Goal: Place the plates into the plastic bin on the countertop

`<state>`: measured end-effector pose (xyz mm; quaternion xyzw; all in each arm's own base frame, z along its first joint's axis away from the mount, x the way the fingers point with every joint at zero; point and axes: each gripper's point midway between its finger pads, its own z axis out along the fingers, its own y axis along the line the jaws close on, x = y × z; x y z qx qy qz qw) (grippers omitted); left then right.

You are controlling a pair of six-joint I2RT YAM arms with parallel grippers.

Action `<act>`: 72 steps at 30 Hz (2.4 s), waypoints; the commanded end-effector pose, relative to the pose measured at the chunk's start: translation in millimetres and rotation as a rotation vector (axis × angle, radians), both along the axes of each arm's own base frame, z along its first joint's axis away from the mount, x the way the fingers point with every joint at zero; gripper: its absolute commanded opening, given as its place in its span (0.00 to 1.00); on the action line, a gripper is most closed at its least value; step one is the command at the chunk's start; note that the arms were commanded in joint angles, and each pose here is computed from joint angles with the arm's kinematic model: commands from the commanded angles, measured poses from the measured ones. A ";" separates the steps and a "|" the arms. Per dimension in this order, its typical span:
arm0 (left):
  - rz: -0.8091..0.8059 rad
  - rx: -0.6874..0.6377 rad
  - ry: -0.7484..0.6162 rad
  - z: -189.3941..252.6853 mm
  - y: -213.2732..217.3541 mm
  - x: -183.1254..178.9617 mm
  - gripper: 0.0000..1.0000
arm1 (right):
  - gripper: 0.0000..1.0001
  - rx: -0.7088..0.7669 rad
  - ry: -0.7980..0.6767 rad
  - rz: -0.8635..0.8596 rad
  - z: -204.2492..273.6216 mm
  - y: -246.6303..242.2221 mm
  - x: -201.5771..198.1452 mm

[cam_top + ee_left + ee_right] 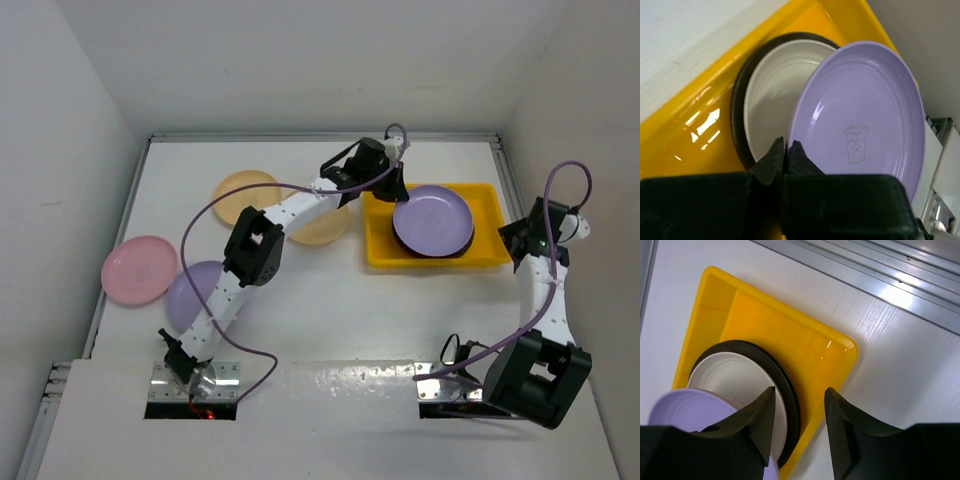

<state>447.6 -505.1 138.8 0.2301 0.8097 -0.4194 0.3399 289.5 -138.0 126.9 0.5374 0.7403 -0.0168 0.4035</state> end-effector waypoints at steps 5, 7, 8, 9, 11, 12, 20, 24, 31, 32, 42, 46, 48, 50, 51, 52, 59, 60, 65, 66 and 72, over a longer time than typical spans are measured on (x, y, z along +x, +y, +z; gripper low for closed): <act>0.073 -0.098 -0.158 40.5 -11.0 29.8 0.00 | 0.43 0.005 -0.008 0.036 -3.3 3.9 -0.3; 0.072 -0.089 -0.153 33.0 -15.1 27.0 0.00 | 0.43 0.005 0.001 0.039 -5.1 4.0 -1.3; 0.072 -0.088 -0.151 27.7 -16.2 28.1 0.00 | 0.43 0.007 0.010 0.043 -7.2 4.5 -1.5; 0.080 -0.078 -0.146 20.2 -15.9 30.0 0.00 | 0.43 0.007 0.005 0.043 -5.5 3.9 -1.8; 0.092 -0.082 -0.157 22.1 -15.7 32.8 0.00 | 0.43 0.009 0.007 0.060 -6.3 6.2 -0.6; 0.087 -0.067 -0.159 13.4 -19.4 30.1 0.00 | 0.43 0.008 0.009 0.058 -6.3 5.7 -1.5; 0.098 -0.062 -0.222 9.5 -27.6 31.2 0.15 | 0.43 0.001 0.020 0.072 -10.5 7.3 -3.7; 0.100 -0.051 -0.241 9.1 -26.3 33.2 0.42 | 0.44 0.001 0.015 0.074 -10.5 7.6 -3.5; 0.077 -0.044 -0.331 37.4 -25.9 37.0 0.61 | 0.48 -0.029 0.011 0.156 -1.2 11.7 7.6; 0.068 -0.037 -0.364 49.4 -24.1 36.9 0.63 | 0.48 -0.046 -0.002 0.180 8.1 15.2 14.9; 0.276 0.313 -0.589 148.2 177.2 100.8 0.92 | 0.65 -0.097 -0.044 1.007 54.9 204.2 112.6; 0.512 0.488 -0.488 162.9 332.1 101.2 0.92 | 0.59 0.058 -0.027 1.042 25.1 278.5 133.4; 0.664 0.582 -0.408 167.2 421.9 80.5 0.92 | 0.57 0.088 -0.006 1.011 13.5 312.7 137.6; 0.772 0.626 -0.383 183.6 475.3 49.4 0.92 | 0.56 0.093 0.046 1.012 -11.6 340.9 135.8; 0.817 0.683 -0.320 160.6 501.8 33.5 0.93 | 0.54 0.095 0.053 0.948 -15.3 341.6 138.9; 0.886 0.716 -0.290 156.9 539.2 18.8 0.93 | 0.54 0.127 0.116 0.917 -39.6 351.6 132.4; 1.100 0.802 -0.089 102.7 642.0 -95.9 0.97 | 0.52 0.143 0.238 0.789 -87.3 368.8 120.7; 1.121 0.816 -0.068 96.5 648.2 -105.3 0.97 | 0.52 0.140 0.246 0.791 -90.7 374.8 118.1; 1.161 0.852 0.020 67.1 657.1 -129.2 0.97 | 0.50 0.216 0.268 0.751 -121.6 385.3 123.7; 1.157 0.854 0.029 63.3 656.6 -130.6 0.97 | 0.48 0.226 0.270 0.746 -129.0 387.9 126.5; 1.169 0.825 0.036 62.8 653.9 -129.3 0.97 | 0.01 0.157 0.309 0.714 -144.8 382.0 134.8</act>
